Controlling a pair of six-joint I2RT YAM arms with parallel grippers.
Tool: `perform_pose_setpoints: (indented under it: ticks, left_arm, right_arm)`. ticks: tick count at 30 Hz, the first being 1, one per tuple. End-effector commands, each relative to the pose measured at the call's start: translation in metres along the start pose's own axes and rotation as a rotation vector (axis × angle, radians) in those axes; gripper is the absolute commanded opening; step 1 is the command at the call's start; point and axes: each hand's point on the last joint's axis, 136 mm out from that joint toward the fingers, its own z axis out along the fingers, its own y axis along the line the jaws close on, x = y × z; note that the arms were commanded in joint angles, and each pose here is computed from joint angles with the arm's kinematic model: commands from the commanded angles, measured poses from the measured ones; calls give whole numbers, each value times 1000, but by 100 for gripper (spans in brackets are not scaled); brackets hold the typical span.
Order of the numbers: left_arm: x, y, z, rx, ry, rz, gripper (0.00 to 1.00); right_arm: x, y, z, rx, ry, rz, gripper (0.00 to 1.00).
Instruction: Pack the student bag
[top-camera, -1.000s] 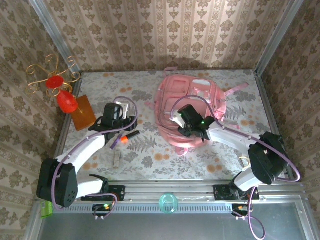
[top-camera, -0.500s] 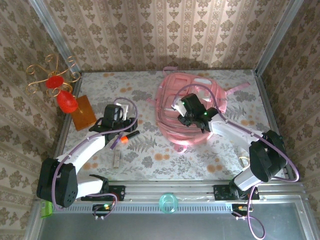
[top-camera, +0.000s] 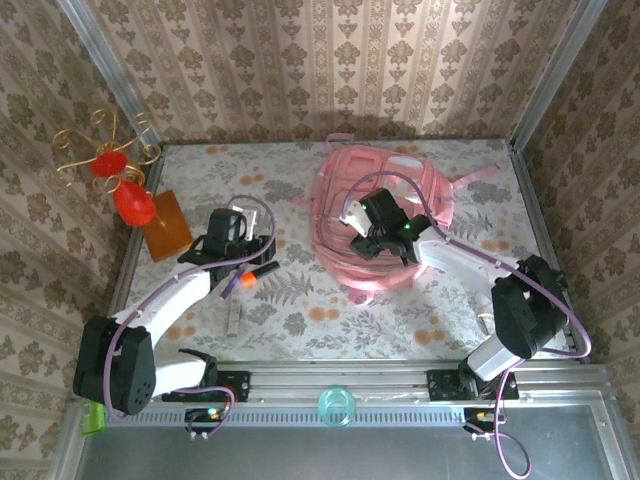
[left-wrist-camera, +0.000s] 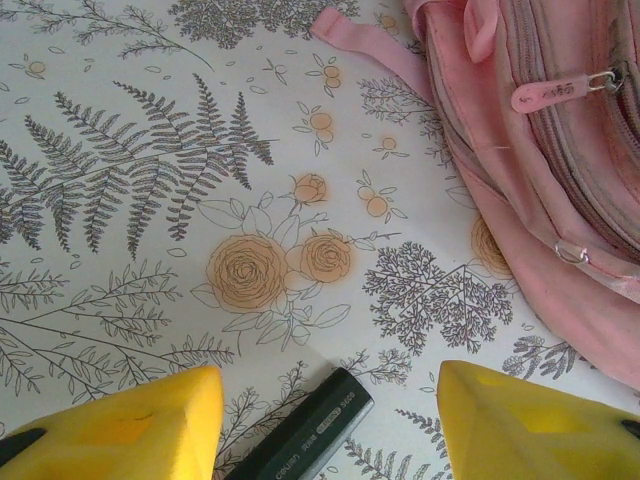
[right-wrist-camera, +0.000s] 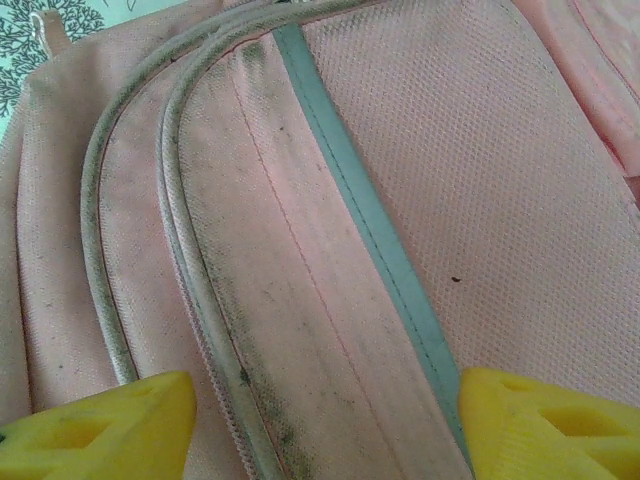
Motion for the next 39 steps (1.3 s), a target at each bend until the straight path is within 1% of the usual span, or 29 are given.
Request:
perform_pose_setpoints:
  ticks: [1, 4, 6, 10, 13, 17, 21, 25, 27, 30, 34, 37, 39]
  left_arm:
    - [3, 0, -3, 8, 9, -6, 59]
    - [3, 0, -3, 10, 9, -4, 59]
    - [4, 1, -3, 9, 12, -3, 59]
    - [4, 1, -4, 8, 11, -3, 59]
    - [4, 0, -4, 11, 10, -2, 59]
    - [5, 0, -3, 14, 13, -5, 59]
    - [6, 0, -3, 12, 16, -3, 59]
    - [6, 0, -2, 12, 19, -1, 59]
    - [5, 0, -2, 12, 18, 0, 59]
    - [5, 0, -3, 11, 20, 3, 60]
    - [7, 4, -3, -13, 26, -1, 60]
    - [14, 20, -7, -99, 59, -27, 62]
    - [23, 28, -7, -139, 96, -42, 65]
  right_arm:
    - [12, 3, 10, -10, 53, -38, 70]
    - [13, -6, 15, 29, 72, -45, 62]
    - [11, -8, 17, 42, 67, -53, 59]
    - [-3, -12, 9, 46, 9, -28, 46]
    - [-17, -15, -2, 24, -51, 4, 41]
    - [-16, -26, -2, 41, -32, 28, 30]
    - [-14, -31, -2, 46, -14, 47, 29]
    - [-15, -31, 1, 13, -10, 79, 37]
    - [-13, -32, 4, 11, 7, 77, 36]
    - [-13, -34, 7, 17, 16, 75, 27]
    - [-24, -37, -1, 23, -10, 82, 8]
    - [-43, -31, -21, -8, -71, 96, 1]
    - [-59, -24, -36, -63, -135, 122, 0]
